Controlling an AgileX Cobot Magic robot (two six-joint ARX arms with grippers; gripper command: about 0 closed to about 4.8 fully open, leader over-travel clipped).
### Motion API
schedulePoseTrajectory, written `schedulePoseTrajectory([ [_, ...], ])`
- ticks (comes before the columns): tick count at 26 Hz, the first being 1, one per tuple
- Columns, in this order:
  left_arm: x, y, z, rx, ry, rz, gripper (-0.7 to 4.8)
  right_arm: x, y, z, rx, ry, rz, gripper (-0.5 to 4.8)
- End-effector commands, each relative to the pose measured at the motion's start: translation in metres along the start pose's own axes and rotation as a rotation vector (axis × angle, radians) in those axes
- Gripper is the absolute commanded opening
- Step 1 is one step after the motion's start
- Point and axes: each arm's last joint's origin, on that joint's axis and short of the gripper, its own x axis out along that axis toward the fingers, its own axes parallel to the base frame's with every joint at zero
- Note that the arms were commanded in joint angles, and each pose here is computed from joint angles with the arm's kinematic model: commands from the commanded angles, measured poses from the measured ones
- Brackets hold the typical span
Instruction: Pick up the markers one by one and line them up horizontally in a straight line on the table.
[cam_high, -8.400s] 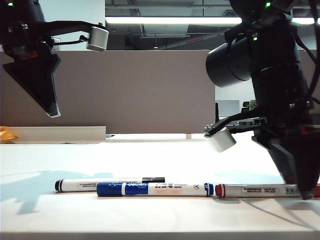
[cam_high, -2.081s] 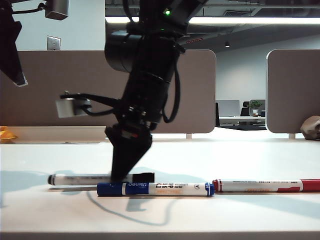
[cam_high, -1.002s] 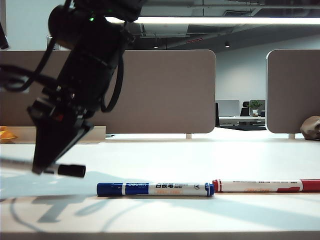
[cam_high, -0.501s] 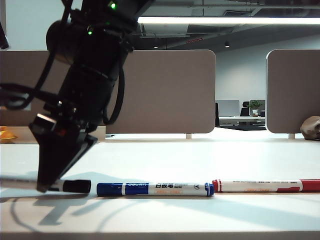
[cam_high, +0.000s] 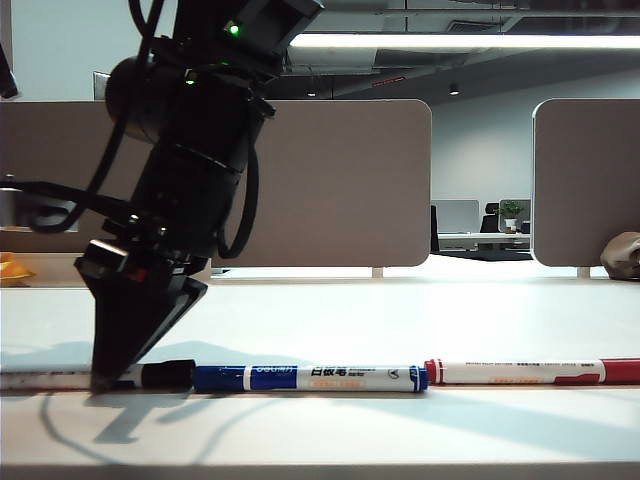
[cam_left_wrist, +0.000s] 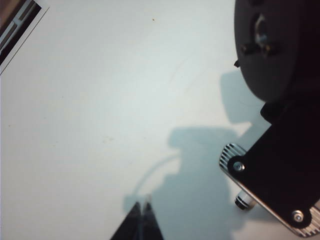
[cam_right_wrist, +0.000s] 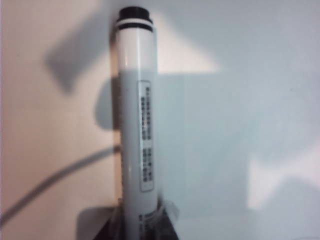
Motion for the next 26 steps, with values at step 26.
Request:
schedulePoseTrajectory([
  [26,-0.0017,0.0013,0.0021,0.002,-0.026,0.011,-0.06,-0.0005,0.0045,0.0008,0.006,0.008,0.042,2.17],
])
